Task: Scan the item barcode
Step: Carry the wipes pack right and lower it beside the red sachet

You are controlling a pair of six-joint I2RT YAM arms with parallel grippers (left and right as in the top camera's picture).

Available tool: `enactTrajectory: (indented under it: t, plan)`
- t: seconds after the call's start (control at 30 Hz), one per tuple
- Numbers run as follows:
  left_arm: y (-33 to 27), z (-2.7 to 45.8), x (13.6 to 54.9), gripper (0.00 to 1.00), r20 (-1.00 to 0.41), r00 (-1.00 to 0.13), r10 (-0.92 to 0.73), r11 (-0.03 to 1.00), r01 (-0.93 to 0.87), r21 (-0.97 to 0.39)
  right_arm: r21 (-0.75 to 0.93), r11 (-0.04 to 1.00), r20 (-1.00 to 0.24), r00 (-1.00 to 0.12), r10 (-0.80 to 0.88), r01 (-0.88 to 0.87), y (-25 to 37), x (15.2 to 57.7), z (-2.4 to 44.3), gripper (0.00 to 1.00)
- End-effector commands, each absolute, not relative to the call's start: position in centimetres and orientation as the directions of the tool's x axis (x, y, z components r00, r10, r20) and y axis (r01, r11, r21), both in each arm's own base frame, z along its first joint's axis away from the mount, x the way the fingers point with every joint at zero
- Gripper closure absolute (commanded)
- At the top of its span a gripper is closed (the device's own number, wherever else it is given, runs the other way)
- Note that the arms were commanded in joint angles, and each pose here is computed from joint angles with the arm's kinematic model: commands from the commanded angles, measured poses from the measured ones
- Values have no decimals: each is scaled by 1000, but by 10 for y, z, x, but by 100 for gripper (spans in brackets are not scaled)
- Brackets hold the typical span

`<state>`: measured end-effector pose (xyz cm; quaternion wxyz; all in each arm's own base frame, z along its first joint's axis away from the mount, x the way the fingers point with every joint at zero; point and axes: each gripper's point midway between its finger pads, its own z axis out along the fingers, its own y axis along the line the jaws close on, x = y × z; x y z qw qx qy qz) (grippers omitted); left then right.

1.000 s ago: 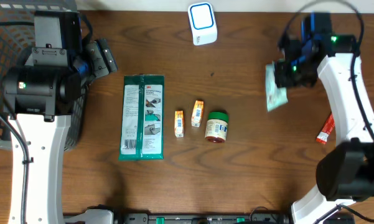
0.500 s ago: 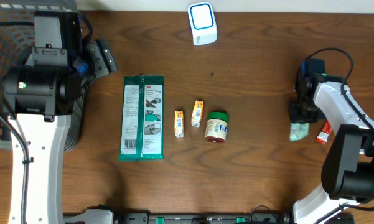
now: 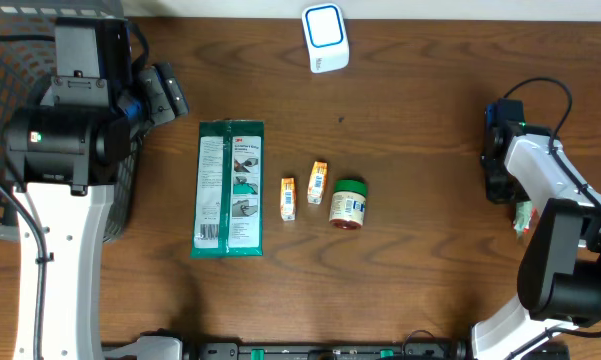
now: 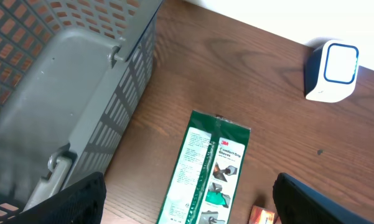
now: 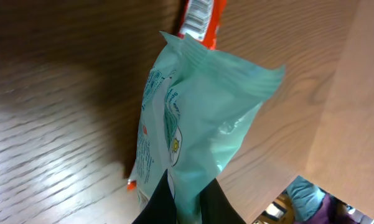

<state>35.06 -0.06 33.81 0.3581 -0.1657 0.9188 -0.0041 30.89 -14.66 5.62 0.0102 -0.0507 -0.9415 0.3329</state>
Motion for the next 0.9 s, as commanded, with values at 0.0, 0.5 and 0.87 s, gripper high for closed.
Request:
enactTrajectory:
  t: [0.0,0.5,0.87]
  plan:
    - [1,337,351,14,-655,-693,-301,946,-302,-114,-672,736,-6,-994,112,87,-158,305,61,99]
    - [1,337,351,14,-655,-693,-301,946,-303,-114,-417,908,3,-999,36,31,-118,313,29,97]
    - [1,337,351,14,-655,-693,-301,946,-302,-114,-640,764,-10,-995,101,84,-168,288,20,99]
